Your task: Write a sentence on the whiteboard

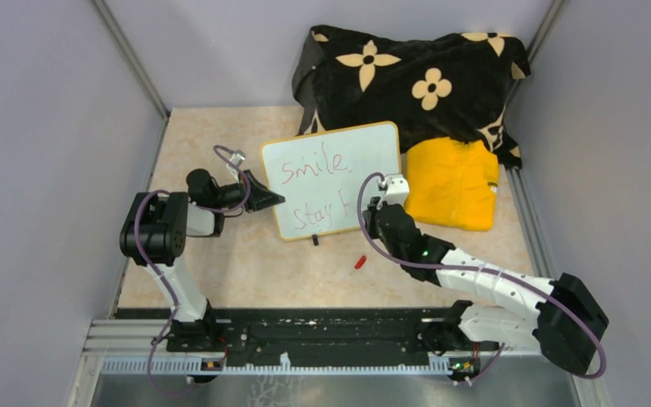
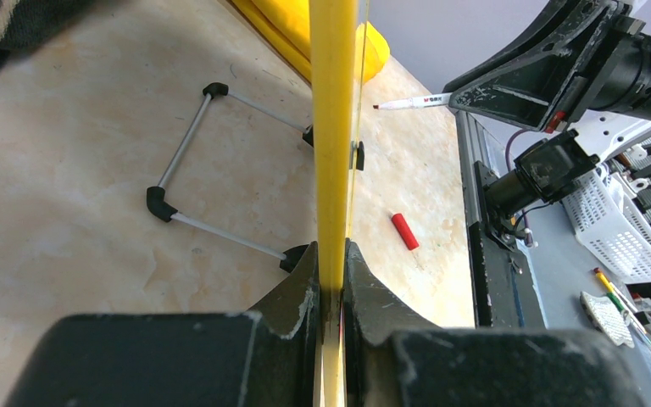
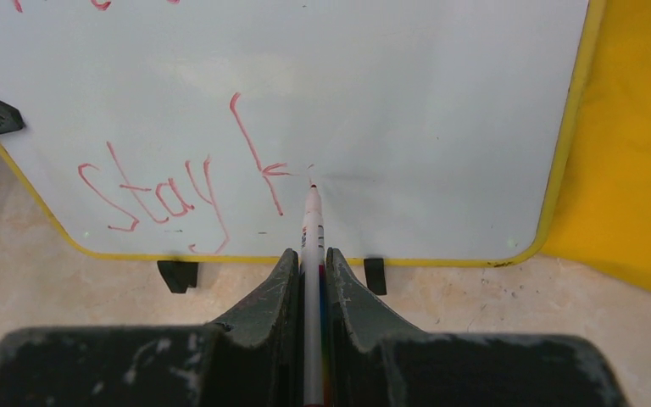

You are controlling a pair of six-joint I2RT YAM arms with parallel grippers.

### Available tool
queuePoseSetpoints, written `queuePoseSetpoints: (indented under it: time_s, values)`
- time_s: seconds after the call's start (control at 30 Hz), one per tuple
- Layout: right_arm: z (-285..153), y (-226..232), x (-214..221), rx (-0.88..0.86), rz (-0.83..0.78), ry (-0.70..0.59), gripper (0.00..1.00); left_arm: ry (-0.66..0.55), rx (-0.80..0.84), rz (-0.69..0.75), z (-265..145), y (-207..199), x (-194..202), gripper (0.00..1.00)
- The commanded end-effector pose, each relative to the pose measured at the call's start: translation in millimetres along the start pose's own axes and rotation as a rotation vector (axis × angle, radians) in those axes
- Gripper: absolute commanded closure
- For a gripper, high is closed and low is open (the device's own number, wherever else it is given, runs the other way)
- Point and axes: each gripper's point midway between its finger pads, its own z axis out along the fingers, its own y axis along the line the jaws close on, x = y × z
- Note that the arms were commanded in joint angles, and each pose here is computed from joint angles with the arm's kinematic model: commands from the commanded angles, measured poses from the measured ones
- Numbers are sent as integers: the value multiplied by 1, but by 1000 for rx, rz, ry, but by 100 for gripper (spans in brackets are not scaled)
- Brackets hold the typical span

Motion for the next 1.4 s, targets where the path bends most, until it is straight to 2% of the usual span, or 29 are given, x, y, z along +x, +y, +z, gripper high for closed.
queuePoseSetpoints:
  time_s: [0.0,0.47,1.37]
  values:
    - [-1,4,-41,4,36,-94,100,22,-50,-53,6,14,20,100]
    - [11,4,-46,3,51,-96,100,22,-49,-52,6,14,20,100]
    - [9,-18,6,45,49,7,100,23,-52,-57,6,15,21,100]
